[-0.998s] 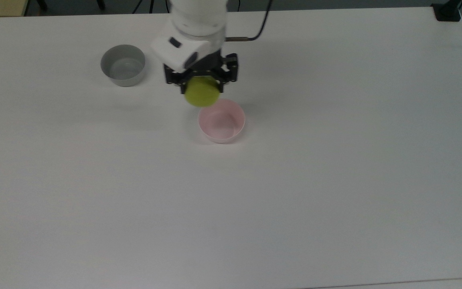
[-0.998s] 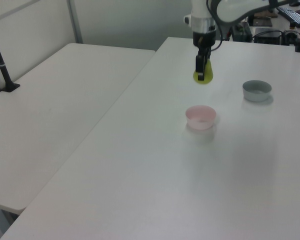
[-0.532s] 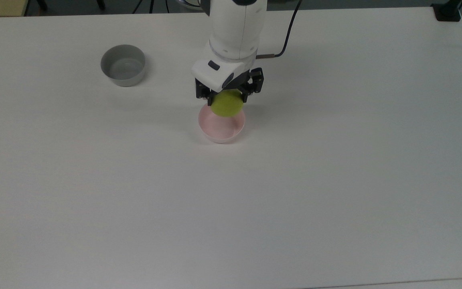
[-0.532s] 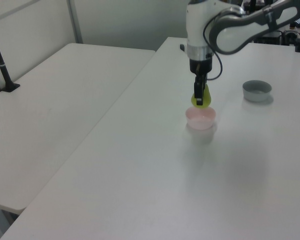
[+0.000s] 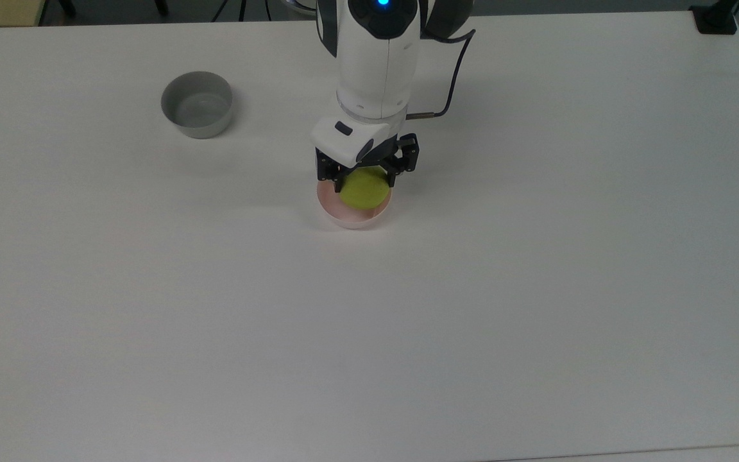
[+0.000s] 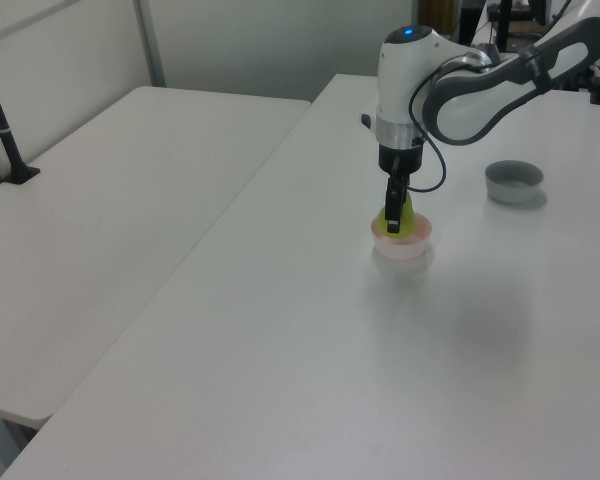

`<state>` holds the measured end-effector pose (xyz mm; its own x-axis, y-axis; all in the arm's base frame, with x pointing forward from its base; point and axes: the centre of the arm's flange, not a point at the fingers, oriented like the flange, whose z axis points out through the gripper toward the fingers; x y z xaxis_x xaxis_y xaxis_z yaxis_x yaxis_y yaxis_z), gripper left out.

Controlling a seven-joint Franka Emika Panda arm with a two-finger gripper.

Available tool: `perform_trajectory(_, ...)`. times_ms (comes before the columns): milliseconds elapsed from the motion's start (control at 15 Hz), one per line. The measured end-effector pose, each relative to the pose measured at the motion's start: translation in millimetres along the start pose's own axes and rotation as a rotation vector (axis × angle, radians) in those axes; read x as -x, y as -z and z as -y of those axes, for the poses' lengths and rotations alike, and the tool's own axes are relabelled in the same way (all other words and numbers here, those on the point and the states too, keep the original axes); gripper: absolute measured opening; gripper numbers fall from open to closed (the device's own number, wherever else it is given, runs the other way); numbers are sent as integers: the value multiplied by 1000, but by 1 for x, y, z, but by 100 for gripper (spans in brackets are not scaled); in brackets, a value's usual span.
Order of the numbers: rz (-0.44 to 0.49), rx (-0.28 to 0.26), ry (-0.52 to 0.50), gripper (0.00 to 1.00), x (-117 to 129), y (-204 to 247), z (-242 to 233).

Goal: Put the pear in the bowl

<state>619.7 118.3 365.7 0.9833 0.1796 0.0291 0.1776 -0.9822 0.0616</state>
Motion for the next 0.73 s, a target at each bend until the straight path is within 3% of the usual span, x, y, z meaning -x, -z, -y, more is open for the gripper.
perform_trajectory(532, 34, 4, -6, 85, 0, -23, -2)
perform_trajectory(732, 30, 3, -41, 100, -1, -21, -2)
